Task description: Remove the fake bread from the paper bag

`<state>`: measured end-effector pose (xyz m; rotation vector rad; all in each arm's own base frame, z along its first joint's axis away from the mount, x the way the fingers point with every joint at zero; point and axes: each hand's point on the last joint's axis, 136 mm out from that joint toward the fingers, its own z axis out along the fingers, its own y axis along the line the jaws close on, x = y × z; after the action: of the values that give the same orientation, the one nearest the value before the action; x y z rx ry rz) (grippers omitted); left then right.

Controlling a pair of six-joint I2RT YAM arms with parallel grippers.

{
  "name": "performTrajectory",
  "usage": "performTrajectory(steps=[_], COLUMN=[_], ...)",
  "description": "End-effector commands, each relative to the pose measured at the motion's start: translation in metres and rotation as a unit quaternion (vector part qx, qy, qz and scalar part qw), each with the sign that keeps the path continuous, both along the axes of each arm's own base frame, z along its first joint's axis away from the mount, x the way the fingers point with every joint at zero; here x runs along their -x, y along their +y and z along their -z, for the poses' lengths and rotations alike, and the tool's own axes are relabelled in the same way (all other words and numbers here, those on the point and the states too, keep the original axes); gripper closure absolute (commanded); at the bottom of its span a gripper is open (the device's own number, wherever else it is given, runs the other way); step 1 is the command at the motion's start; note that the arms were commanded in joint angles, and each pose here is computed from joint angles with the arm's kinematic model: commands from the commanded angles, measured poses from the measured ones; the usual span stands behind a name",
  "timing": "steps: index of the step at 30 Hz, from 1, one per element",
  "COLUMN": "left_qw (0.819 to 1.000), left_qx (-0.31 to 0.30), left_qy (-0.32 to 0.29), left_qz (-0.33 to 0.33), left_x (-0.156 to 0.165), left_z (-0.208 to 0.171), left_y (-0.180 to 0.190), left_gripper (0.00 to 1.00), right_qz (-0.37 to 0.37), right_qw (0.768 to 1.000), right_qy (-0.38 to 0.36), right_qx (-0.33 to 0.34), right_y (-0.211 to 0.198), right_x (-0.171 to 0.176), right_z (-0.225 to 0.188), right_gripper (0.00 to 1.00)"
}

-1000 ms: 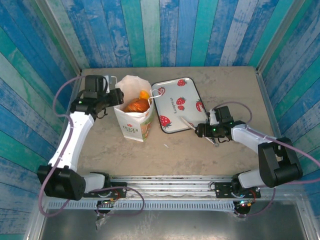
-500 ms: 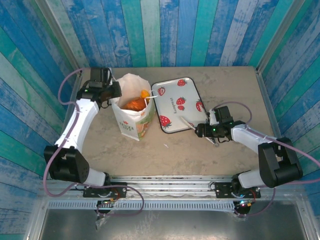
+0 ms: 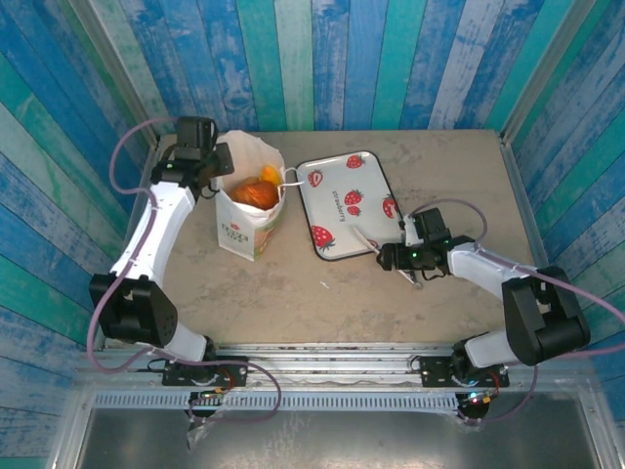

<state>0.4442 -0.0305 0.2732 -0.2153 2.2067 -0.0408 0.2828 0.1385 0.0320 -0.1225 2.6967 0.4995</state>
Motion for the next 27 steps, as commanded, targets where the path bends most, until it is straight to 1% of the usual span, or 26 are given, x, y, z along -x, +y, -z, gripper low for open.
performTrajectory(steps=[1,4,6,11,14,16,24,27], left_qw=[0.998,0.997,0.995,0.987,0.983,0.983,0.985,0.985], left_qx=[-0.009,-0.012,-0.018,-0.036,-0.038,-0.035,-0.023,-0.016], left_qy=[-0.060,-0.080,-0.095,-0.153,-0.176,-0.181,-0.169,-0.173], left_qz=[-0.027,-0.019,-0.027,-0.030,-0.024,-0.016,0.008,0.018], left_x=[-0.026,-0.035,-0.038,-0.043,-0.046,-0.048,-0.049,-0.048], left_z=[-0.024,-0.030,-0.036,-0.060,-0.069,-0.069,-0.048,-0.047], left_y=[0.008,0.005,0.009,0.013,0.011,0.008,-0.001,-0.005], left_gripper=[0.99,1.00,1.00,1.00,1.00,1.00,1.00,1.00], right_qz=[0.003,0.003,0.002,-0.001,0.002,0.004,0.011,0.010], right_qw=[1.000,1.000,1.000,0.999,0.999,0.999,0.997,0.997], right_qy=[0.006,0.009,0.010,0.008,0.006,0.007,0.018,0.026], right_qx=[0.011,0.019,0.025,0.039,0.043,0.047,0.070,0.075], right_y=[0.004,0.008,0.011,0.016,0.018,0.019,0.023,0.024], right_x=[-0.001,0.000,0.000,0.000,-0.001,0.000,0.008,0.013], right_z=[-0.001,0.002,0.003,0.005,0.005,0.006,0.018,0.023], right_gripper=[0.00,0.00,0.00,0.00,0.00,0.00,0.00,0.00])
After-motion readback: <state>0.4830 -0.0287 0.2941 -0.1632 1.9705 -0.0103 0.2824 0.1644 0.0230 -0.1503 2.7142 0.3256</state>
